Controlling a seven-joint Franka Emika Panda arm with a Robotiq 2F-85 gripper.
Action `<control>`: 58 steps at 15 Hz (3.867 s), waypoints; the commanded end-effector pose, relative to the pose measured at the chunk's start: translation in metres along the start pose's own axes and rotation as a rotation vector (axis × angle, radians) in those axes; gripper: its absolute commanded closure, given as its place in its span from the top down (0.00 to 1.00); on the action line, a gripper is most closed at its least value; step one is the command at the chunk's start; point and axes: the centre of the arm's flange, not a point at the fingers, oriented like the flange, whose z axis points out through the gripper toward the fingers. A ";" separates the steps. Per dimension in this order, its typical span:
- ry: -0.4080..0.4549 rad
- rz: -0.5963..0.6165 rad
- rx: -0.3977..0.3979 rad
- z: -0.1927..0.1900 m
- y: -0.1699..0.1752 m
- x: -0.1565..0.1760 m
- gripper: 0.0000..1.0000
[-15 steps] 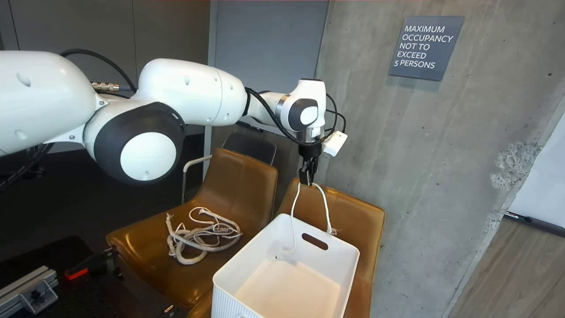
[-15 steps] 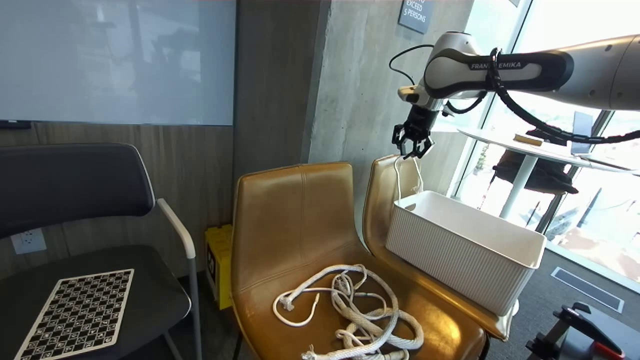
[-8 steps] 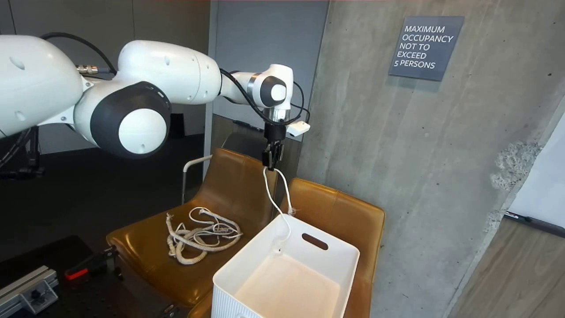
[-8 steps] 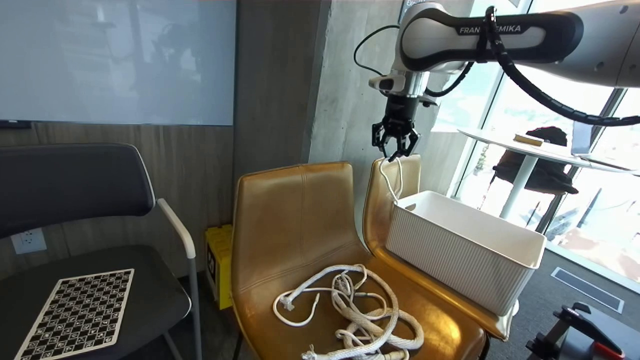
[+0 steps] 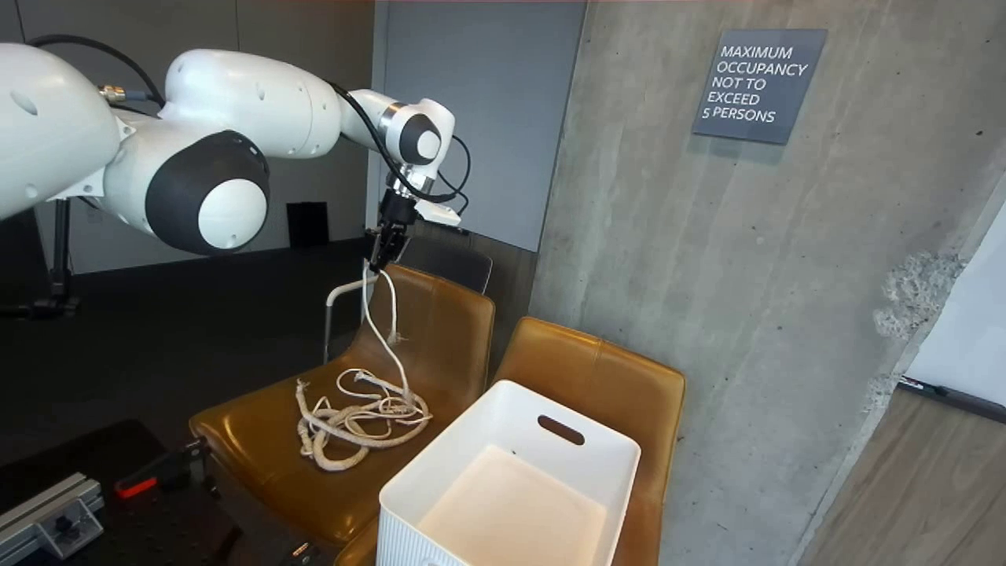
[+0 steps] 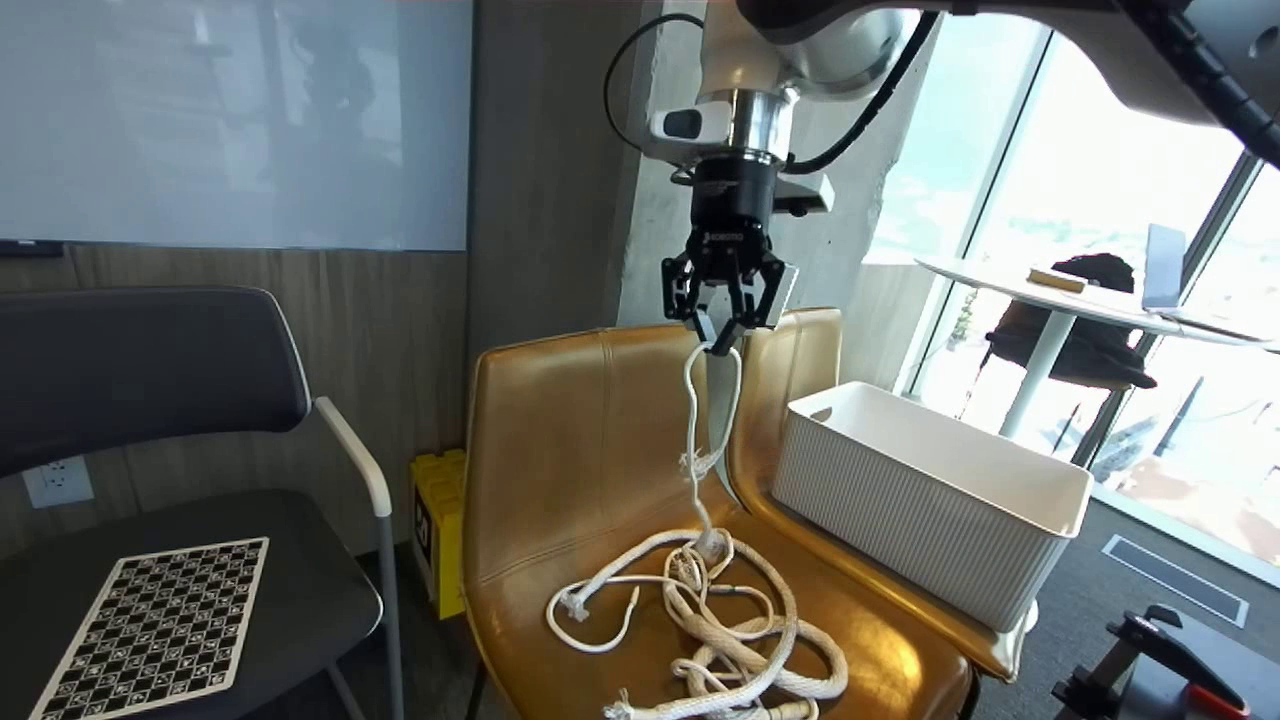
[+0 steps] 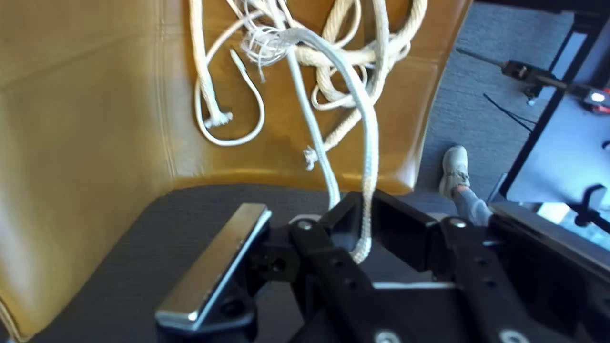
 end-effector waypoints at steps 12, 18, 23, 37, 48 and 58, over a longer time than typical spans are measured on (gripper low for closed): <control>-0.158 0.387 0.078 0.106 -0.091 0.180 0.03; -0.301 0.572 -0.021 0.081 -0.091 0.167 0.03; -0.413 0.673 -0.085 0.052 -0.089 0.137 0.03; -0.479 0.682 -0.098 -0.004 -0.097 0.038 0.44; -0.296 0.405 -0.314 0.012 -0.054 0.013 1.00; -0.106 -0.012 -0.102 0.054 -0.039 0.014 1.00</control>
